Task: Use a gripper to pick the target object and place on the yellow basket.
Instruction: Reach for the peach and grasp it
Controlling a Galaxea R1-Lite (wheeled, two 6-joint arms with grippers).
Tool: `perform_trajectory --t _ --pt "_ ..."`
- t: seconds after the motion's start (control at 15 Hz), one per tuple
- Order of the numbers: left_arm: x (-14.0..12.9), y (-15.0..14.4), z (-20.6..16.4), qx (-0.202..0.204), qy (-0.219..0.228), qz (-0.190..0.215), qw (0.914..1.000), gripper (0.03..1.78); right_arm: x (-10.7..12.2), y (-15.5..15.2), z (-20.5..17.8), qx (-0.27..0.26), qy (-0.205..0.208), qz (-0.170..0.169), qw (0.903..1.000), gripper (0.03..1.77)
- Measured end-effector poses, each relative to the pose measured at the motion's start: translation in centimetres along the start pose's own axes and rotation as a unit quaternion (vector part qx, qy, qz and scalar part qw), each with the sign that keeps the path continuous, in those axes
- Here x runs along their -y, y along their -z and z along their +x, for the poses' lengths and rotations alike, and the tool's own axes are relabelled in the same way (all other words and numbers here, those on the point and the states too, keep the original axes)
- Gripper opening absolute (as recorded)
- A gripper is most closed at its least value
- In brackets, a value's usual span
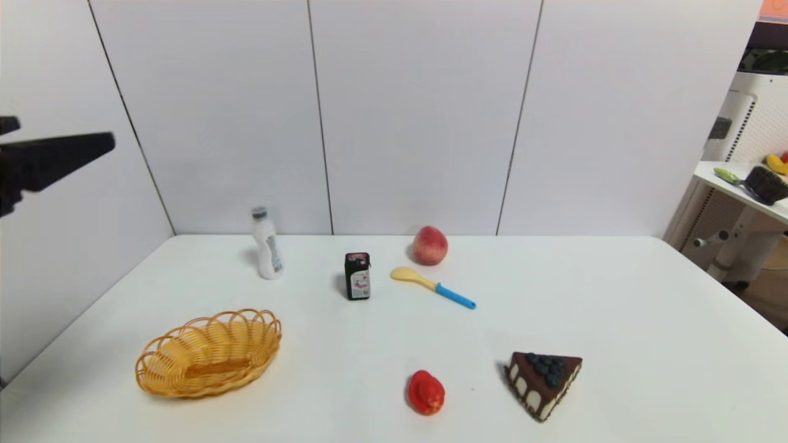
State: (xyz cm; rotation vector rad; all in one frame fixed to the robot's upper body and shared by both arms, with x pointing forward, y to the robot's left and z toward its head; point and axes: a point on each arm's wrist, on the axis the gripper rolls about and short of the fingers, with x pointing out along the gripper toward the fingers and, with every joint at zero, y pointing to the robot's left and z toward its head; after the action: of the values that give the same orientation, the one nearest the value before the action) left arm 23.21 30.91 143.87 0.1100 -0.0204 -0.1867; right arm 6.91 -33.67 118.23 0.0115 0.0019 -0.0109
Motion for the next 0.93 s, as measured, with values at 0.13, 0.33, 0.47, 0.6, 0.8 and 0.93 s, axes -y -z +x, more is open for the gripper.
perform_trajectory --t 0.13,0.33,0.47,0.6,0.8,0.93 --pt "0.7 -1.0 3.8 0.008 0.048 0.001 0.9988 1.69 0.0 0.0 0.0 0.0 0.0 0.0 1.0 1.7" --pt "2.1 -0.6 9.6 0.006 0.16 -0.002 0.9871 1.69 0.0 0.0 0.0 0.0 0.0 0.0 1.0 1.7" --pt "3.2 0.0 12.9 0.003 0.254 -0.006 0.9672 1.69 0.0 0.0 0.0 0.0 0.0 0.0 1.0 1.7" --pt "4.5 0.4 16.3 0.008 0.345 -0.009 0.9387 1.69 0.0 0.0 0.0 0.0 0.0 0.0 1.0 1.7" --pt "7.0 1.6 20.5 0.007 0.436 -0.014 0.8997 1.69 0.0 0.0 0.0 0.0 0.0 0.0 1.0 1.7" --pt "8.8 3.4 23.3 -0.01 0.461 -0.019 0.8871 1.69 0.0 0.0 0.0 0.0 0.0 0.0 1.0 1.7"
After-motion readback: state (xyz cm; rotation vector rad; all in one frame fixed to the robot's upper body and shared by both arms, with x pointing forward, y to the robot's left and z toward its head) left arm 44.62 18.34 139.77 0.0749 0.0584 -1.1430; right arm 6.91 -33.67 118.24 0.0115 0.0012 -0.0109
